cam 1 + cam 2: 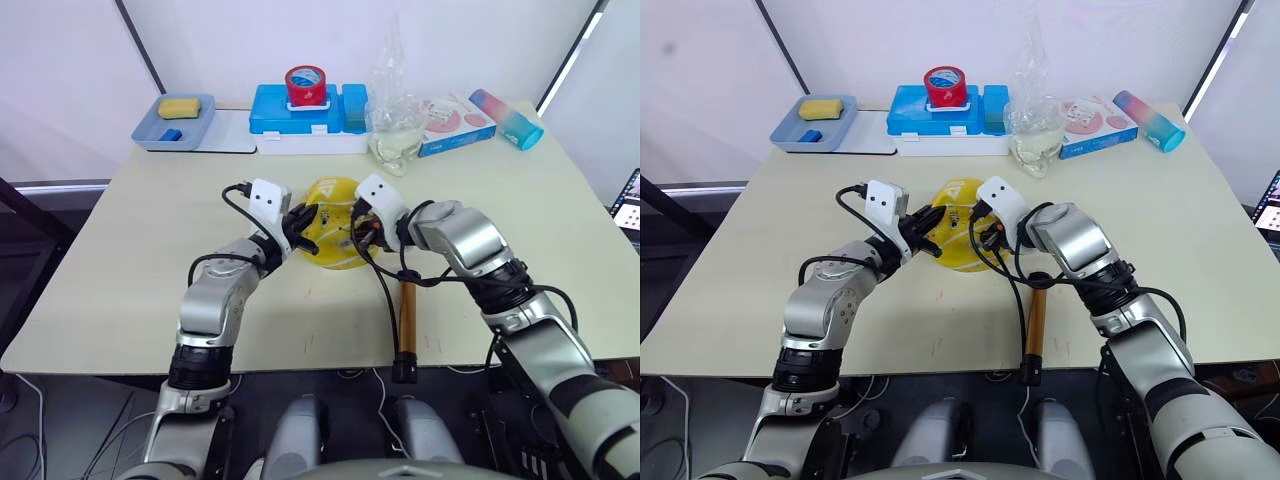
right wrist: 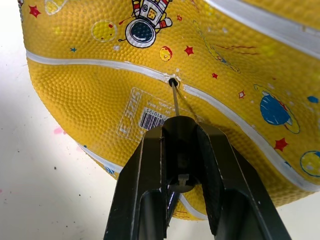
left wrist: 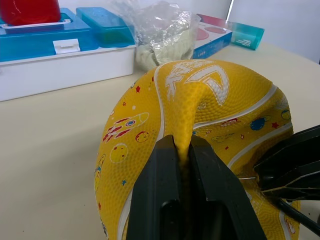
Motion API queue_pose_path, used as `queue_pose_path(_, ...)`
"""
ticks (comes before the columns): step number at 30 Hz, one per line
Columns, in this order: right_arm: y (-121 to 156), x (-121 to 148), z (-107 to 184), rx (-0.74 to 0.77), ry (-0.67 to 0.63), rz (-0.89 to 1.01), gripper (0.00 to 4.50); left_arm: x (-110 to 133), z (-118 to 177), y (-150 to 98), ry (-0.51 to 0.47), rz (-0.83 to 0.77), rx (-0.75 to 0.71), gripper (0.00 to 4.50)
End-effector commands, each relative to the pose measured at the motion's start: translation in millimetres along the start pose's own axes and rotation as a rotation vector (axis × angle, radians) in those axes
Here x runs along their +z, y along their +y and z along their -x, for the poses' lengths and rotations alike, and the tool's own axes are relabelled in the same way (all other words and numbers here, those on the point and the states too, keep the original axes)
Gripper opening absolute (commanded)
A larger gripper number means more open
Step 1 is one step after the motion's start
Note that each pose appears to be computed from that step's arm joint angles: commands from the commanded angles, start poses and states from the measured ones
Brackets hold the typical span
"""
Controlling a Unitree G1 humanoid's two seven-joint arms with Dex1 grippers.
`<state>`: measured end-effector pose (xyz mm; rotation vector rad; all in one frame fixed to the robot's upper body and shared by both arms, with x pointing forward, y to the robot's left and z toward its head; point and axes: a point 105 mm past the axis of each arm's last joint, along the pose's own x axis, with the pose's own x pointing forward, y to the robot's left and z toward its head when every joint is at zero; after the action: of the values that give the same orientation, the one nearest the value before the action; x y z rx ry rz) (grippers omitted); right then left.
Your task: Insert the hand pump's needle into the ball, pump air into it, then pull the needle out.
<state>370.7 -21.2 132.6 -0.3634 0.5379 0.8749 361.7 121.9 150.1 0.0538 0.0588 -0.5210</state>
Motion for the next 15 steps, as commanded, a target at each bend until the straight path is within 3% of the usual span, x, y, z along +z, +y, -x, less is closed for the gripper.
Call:
queue_pose_path(1,-8.1,-10.4,-1.1,-0.035,0.054,-0.045,0.34,-14.6,0.6,-9.5,0.052,-0.002,-0.028,0.06)
queue_pose_path(10,-12.3,-13.1,-2.1,-0.057,0.078,-0.053,0.34,-16.9,-0.3,-10.8,0.056,0.0,-0.033,0.06)
queue_pose_path(15,-1.6,6.8,1.9,-0.017,0.024,-0.043,0.34,-19.9,0.0,-12.0,0.064,0.002,-0.037,0.06)
